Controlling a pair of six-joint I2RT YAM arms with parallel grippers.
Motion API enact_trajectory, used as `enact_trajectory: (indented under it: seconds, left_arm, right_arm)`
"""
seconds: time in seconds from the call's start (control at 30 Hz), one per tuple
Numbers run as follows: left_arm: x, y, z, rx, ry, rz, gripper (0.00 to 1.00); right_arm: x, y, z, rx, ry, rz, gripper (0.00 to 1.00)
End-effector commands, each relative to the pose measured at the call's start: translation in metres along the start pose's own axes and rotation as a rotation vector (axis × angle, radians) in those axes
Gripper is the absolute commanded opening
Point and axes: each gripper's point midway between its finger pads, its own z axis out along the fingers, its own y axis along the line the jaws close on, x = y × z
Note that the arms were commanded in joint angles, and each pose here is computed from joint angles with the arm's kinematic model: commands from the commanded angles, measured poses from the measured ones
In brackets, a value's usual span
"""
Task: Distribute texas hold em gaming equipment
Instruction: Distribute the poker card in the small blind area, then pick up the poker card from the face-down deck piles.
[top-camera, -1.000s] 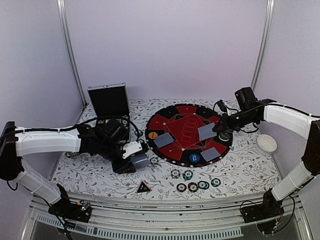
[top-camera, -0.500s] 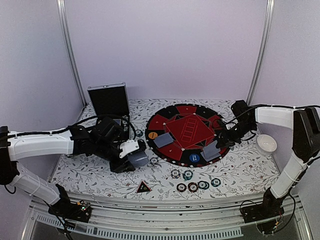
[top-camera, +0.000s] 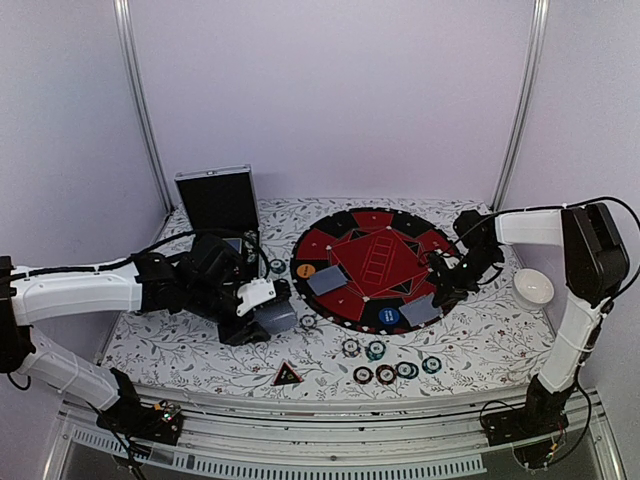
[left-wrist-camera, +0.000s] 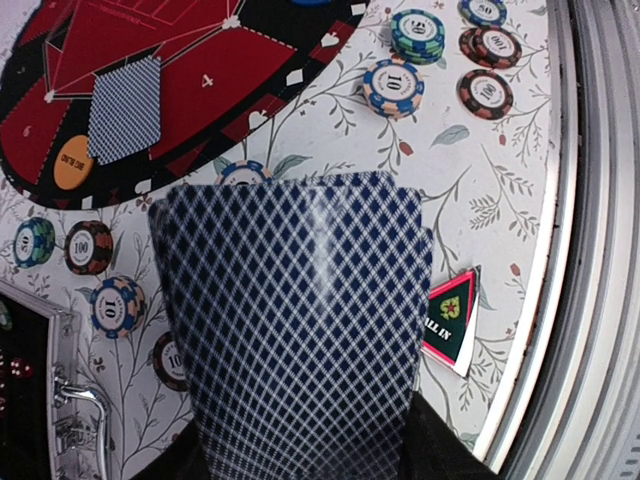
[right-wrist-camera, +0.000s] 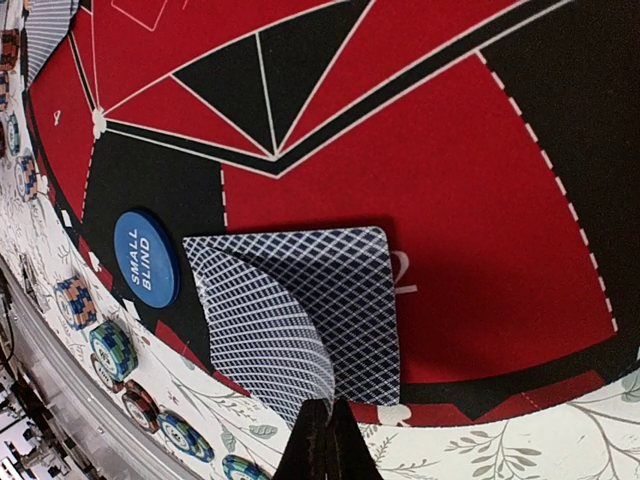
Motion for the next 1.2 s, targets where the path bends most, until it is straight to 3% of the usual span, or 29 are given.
enact_trajectory:
  seconds: [0.0, 0.4, 0.63, 0.87, 1.03, 1.17]
  left_arm:
    - [-0.004, 0.002, -0.001, 0.000, -0.035, 0.007, 0.51]
    - [-0.003, 0.002, -0.001, -0.002, -0.040, 0.011, 0.51]
    - [-0.002, 0.002, 0.000, -0.003, -0.039, 0.012, 0.51]
    - [-0.004, 0.000, -0.002, 0.006, -0.050, 0.019, 0.51]
    - [-0.006, -0.002, -0.004, 0.013, -0.069, 0.029, 0.51]
    - [-0.007, -0.003, -0.003, 0.017, -0.070, 0.033, 0.51]
  right_arm:
    - [-0.013, -0.009, -0.001, 0.040, 0.002, -0.032, 0.02]
    - [-0.023, -0.003, -0.002, 0.011, -0.009, -0.074, 0.03]
    - [-0.023, -0.005, -0.002, 0.017, 0.013, -0.093, 0.09]
    - [-0.033, -0.032, -0.021, 0.224, -0.015, -0.053, 0.54]
    - [-0.050, -0.039, -0.065, 0.424, -0.102, -0.021, 0.68]
    - [-0.068, 0.002, -0.094, 0.504, -0.216, -0.133, 0.79]
